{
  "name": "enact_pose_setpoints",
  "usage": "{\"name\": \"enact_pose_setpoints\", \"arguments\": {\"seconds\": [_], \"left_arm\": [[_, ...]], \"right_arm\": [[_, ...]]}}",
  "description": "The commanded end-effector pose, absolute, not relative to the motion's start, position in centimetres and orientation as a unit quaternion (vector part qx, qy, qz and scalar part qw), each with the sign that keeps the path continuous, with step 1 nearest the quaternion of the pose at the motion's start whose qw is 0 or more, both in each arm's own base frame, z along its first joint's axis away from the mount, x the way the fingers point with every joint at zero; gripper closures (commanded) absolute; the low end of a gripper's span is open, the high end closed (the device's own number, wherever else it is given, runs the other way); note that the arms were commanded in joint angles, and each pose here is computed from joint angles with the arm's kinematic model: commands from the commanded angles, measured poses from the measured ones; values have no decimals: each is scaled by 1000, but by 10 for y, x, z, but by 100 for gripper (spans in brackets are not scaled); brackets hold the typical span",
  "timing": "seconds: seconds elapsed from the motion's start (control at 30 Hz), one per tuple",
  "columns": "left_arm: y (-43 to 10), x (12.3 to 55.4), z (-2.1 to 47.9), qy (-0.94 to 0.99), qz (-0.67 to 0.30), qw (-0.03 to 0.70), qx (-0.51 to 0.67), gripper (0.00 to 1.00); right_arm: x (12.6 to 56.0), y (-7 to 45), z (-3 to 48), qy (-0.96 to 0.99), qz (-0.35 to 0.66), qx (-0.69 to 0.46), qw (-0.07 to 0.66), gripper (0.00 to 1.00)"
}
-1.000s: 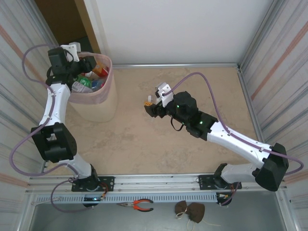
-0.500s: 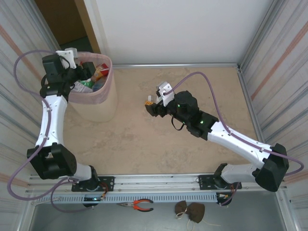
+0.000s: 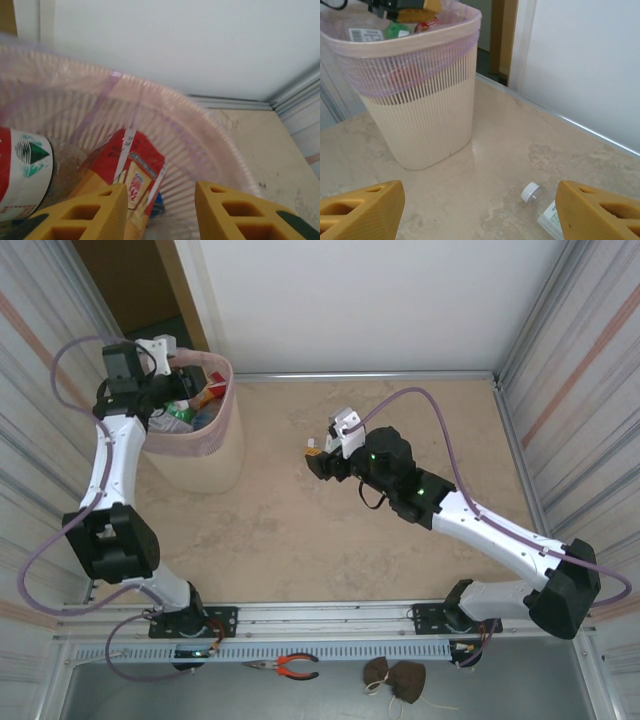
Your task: Put the plastic bottles in the bin
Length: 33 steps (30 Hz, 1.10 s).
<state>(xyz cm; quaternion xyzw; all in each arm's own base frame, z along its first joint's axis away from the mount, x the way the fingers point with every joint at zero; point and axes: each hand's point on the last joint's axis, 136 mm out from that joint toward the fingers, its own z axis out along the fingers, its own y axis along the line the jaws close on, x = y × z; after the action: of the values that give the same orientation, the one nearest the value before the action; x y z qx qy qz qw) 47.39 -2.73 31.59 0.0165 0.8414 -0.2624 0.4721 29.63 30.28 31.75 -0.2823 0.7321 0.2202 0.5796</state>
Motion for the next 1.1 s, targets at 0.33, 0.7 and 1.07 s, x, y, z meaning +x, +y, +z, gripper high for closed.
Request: {"name": "enact_pose_setpoints", "arguments": {"seconds": [0.33, 0.7, 1.07], "left_arm": [[-18, 460, 328, 825, -322, 464, -13, 58], [-15, 414, 401, 793, -308, 526, 12, 54], [-32, 363, 426, 781, -313, 538, 37, 50]], "right_arm": [[326, 275, 300, 777, 205, -242, 544, 22], [365, 230, 269, 818, 171, -203, 510, 22], [402, 206, 203, 836, 119, -320, 430, 22]]}}
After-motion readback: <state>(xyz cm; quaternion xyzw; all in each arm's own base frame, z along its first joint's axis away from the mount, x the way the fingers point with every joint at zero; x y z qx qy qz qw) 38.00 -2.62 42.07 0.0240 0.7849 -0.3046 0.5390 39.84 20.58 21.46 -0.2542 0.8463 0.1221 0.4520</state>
